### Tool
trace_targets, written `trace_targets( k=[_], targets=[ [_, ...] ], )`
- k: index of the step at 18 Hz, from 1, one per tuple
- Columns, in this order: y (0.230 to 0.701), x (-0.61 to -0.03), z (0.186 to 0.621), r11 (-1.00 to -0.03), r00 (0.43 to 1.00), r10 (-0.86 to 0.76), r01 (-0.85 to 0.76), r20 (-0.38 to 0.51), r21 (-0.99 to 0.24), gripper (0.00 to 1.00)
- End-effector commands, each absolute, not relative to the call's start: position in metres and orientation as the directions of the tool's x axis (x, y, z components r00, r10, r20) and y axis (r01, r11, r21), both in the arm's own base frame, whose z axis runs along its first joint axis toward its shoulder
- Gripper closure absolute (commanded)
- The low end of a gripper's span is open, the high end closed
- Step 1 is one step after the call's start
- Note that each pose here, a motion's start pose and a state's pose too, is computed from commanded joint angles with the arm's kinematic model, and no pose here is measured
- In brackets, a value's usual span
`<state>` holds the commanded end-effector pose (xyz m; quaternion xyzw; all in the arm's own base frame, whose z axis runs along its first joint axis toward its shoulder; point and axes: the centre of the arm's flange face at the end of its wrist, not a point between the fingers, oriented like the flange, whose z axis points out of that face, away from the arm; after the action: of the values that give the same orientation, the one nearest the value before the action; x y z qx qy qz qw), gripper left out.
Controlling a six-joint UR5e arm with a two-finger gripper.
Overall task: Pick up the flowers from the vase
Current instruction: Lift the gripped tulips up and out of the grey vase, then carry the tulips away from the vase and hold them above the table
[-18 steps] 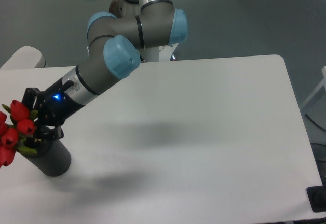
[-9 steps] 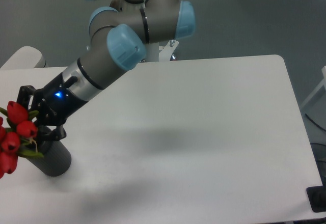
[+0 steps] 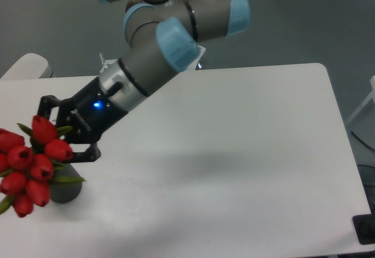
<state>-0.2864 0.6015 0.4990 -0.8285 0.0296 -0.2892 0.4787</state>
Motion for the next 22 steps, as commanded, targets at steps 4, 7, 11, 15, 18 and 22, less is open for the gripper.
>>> trace_targets(
  k=[4,7,11,15,18,22],
  targets=[
    [0.591,-0.308,0.502,-0.527,0.841,-0.299,0.249,0.451,-0.813,0.96],
    [0.584,-0.325,0.503,-0.517,0.859,-0.281,0.24,0.428,-0.822,0.95],
    [0.58,-0.358,0.508,-0.508,0.908,-0.239,0.184,0.343,-0.842,0.95],
    [0.566,-0.392,0.485,-0.607,0.979,-0.137,0.037,0.15,-0.794,0.96],
    [0.55,-0.409,0.455,-0.653,0.986,-0.144,-0.036,0.078,-0.756,0.96],
    [0.537,-0.417,0.428,-0.752,0.991,-0.133,-0.114,-0.02,-0.649,0.96]
  ],
)
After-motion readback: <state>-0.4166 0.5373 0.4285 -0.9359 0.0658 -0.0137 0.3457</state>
